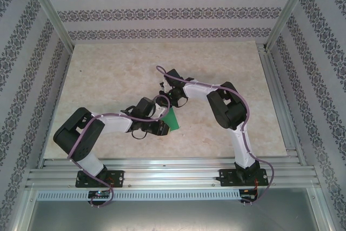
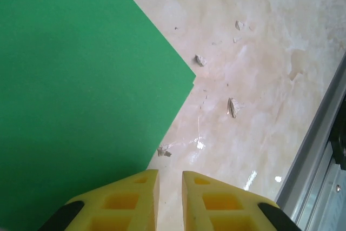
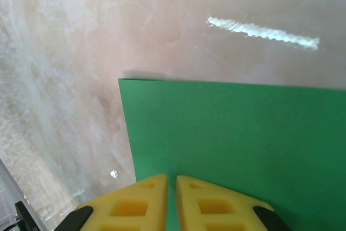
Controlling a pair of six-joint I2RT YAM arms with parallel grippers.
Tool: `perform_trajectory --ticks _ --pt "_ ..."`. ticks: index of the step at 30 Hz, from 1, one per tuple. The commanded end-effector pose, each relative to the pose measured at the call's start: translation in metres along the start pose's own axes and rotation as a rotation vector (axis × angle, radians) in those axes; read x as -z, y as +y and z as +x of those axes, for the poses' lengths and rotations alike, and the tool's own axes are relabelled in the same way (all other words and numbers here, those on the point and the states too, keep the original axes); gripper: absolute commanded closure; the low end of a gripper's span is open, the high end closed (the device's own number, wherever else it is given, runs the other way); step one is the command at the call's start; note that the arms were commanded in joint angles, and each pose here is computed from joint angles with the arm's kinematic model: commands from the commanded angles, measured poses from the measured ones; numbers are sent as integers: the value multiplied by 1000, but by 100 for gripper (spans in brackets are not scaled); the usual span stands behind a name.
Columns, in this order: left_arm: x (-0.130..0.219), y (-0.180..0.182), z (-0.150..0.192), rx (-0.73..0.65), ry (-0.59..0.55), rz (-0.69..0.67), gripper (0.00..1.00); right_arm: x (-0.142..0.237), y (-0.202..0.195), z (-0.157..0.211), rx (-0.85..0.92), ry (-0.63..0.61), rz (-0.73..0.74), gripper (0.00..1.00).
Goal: Fold a paper plane with a square sheet of paper (fold left side to right side)
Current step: Hold the square sheet of paper at the center of the table.
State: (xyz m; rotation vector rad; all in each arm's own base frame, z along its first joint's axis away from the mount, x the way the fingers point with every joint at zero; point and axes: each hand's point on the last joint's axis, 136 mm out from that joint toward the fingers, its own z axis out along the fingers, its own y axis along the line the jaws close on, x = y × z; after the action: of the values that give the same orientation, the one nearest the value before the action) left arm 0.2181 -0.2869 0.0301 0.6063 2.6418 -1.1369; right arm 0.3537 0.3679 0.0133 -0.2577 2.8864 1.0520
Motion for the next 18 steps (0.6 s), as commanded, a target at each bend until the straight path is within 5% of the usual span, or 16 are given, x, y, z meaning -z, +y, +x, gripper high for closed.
perform_trajectory --ticks 1,11,18 --pt "2 -3 12 -33 28 12 80 -19 -41 11 -45 3 131 86" --pt "17 -3 37 -35 31 4 80 -18 -40 9 -37 -3 123 86" --pt "56 -34 -5 -100 -102 -13 78 16 0 -14 32 -96 50 79"
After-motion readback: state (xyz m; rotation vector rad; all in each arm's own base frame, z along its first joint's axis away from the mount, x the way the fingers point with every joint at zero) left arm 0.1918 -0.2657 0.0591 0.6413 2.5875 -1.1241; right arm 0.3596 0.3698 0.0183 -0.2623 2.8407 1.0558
